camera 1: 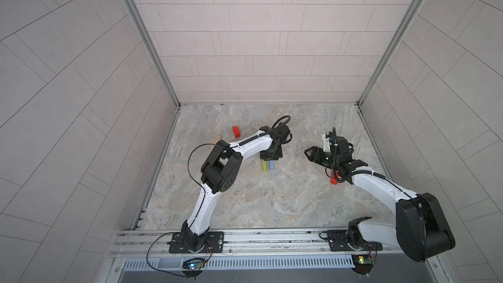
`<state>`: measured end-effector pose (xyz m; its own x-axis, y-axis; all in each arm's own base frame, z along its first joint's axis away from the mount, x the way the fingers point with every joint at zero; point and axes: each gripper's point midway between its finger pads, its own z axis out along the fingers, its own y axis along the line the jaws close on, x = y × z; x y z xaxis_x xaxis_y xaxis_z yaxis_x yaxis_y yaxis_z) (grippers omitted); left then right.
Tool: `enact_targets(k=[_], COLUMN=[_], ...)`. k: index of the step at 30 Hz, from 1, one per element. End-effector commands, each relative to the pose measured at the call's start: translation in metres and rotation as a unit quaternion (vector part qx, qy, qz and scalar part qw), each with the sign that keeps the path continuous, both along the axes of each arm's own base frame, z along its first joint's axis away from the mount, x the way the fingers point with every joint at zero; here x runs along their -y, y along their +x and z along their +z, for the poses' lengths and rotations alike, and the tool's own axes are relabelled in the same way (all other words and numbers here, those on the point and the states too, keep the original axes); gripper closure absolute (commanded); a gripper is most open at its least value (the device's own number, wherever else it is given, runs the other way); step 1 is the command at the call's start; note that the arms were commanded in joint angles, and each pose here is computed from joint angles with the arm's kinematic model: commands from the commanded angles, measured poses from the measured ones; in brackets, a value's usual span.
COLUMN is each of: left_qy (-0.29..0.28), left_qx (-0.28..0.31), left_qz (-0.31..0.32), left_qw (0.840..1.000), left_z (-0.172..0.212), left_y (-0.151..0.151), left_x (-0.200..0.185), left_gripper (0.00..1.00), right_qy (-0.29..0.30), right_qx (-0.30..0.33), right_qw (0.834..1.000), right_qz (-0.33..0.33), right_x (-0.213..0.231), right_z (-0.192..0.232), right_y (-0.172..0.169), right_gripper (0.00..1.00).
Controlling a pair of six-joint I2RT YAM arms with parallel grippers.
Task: Build the wood block tower
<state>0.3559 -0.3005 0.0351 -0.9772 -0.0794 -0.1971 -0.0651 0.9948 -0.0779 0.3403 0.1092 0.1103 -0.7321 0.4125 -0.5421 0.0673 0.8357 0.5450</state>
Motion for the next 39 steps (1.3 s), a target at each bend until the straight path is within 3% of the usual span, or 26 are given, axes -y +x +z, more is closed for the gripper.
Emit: enact_targets(k=[1, 10, 12, 13, 14, 22, 29, 32, 36, 39], left_qy=[0.011, -0.003, -0.010, -0.013, -0.010, -0.017, -0.036, -0.042, -0.063, -0.077], left_qx=[0.000, 0.025, 0.034, 0.042, 0.049, 0.095, 0.136, 0.136, 0.134, 0.113], left_qz=[-0.004, -0.008, -0.014, -0.021, -0.026, -0.068, -0.064, -0.045, -0.016, -0.006], left_qw=[1.000, 1.000, 0.999, 0.999, 0.998, 0.993, 0.988, 0.989, 0.989, 0.991], left_z=[0.003, 0.030, 0.041, 0.049, 0.055, 0.107, 0.141, 0.132, 0.109, 0.083], left_y=[-0.002, 0.003, 0.004, 0.005, 0.005, -0.004, -0.018, -0.028, -0.033, -0.036], left_x=[-0.001, 0.002, 0.005, 0.007, 0.007, 0.001, -0.020, -0.036, -0.056, -0.066], left_gripper=[0.64, 0.44, 0.29, 0.08, 0.00, 0.00, 0.00, 0.09, 0.49, 0.72], right_qy=[0.000, -0.006, -0.011, -0.014, -0.018, -0.067, -0.090, -0.094, -0.087, -0.086], right_qx=[0.006, 0.015, 0.021, 0.026, 0.030, 0.041, 0.024, 0.017, 0.009, 0.004], right_qw=[1.000, 1.000, 0.999, 0.999, 0.999, 0.997, 0.996, 0.995, 0.996, 0.996], right_qz=[-0.001, 0.026, 0.029, 0.029, 0.028, 0.011, 0.001, 0.001, 0.000, 0.006], right_x=[0.001, -0.003, -0.003, -0.002, -0.001, 0.016, 0.024, 0.025, 0.023, 0.020], right_z=[0.003, 0.006, 0.009, 0.011, 0.013, 0.025, 0.026, 0.022, 0.017, 0.015], right_y=[0.000, -0.003, -0.003, -0.003, -0.002, -0.006, -0.008, -0.009, -0.011, -0.010], right_gripper=[0.35, 0.30, 0.29, 0.29, 0.29, 0.26, 0.28, 0.34, 0.48, 0.59])
